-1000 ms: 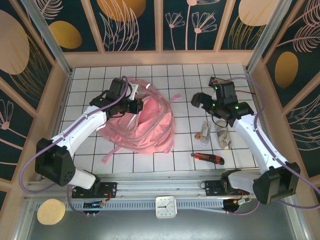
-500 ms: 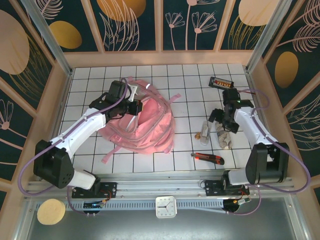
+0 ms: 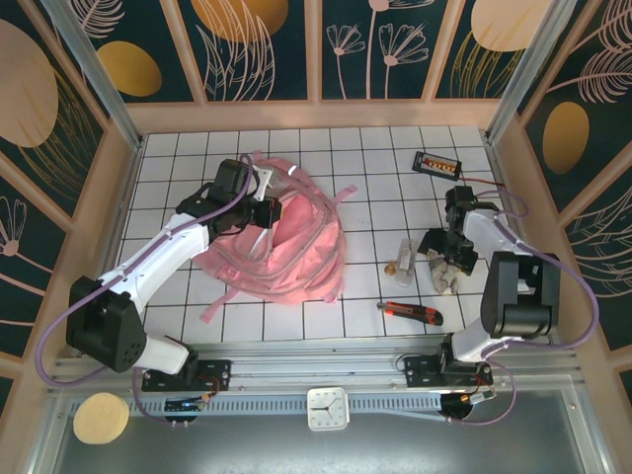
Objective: Pack books, pencil case, and school supplies into a backpack
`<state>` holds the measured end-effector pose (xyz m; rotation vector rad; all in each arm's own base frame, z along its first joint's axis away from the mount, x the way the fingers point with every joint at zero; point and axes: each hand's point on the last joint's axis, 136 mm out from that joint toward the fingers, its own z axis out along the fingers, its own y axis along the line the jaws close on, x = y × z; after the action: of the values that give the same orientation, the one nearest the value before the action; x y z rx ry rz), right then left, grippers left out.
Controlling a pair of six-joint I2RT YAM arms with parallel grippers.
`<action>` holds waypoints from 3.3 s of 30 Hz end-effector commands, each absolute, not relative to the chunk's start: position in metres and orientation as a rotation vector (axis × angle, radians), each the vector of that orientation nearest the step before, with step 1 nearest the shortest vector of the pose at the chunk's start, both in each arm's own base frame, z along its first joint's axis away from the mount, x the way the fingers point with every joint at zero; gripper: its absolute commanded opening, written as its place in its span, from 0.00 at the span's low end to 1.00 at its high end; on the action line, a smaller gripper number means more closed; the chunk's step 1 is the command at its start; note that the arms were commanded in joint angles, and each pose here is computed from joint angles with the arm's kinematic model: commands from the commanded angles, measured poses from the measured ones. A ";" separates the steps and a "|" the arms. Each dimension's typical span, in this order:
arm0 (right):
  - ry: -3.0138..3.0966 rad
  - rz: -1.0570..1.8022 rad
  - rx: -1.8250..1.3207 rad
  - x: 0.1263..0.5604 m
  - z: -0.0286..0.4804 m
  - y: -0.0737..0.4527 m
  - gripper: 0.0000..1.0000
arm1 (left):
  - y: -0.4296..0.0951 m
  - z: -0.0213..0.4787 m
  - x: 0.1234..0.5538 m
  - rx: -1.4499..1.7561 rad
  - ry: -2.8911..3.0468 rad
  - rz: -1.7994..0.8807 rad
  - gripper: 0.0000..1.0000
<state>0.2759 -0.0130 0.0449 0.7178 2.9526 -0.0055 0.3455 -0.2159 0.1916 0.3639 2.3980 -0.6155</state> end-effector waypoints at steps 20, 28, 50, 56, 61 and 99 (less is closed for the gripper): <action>2.895 0.002 0.771 0.298 0.040 -0.035 0.39 | -0.222 0.214 0.356 0.385 2.316 -0.657 0.00; 2.631 0.295 0.791 0.326 0.164 -0.012 0.35 | -0.223 0.222 0.353 0.367 2.299 -0.689 0.00; 2.454 1.006 0.486 0.404 0.241 0.268 0.34 | -0.231 0.237 0.351 0.242 2.248 -0.830 0.00; 2.470 1.025 0.478 0.415 0.224 0.295 0.34 | -0.226 0.241 0.348 0.209 2.238 -0.828 0.00; 2.495 1.019 0.498 0.426 0.207 0.305 0.34 | -0.224 0.244 0.348 0.181 2.226 -0.831 0.00; 2.754 1.157 0.228 0.362 0.151 0.442 0.65 | -0.213 0.212 0.351 -0.050 2.171 -0.846 0.00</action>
<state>0.4026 0.4082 0.1409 0.4420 2.6582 1.0100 0.3484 -0.1926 0.1714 -0.1793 2.3101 -0.7315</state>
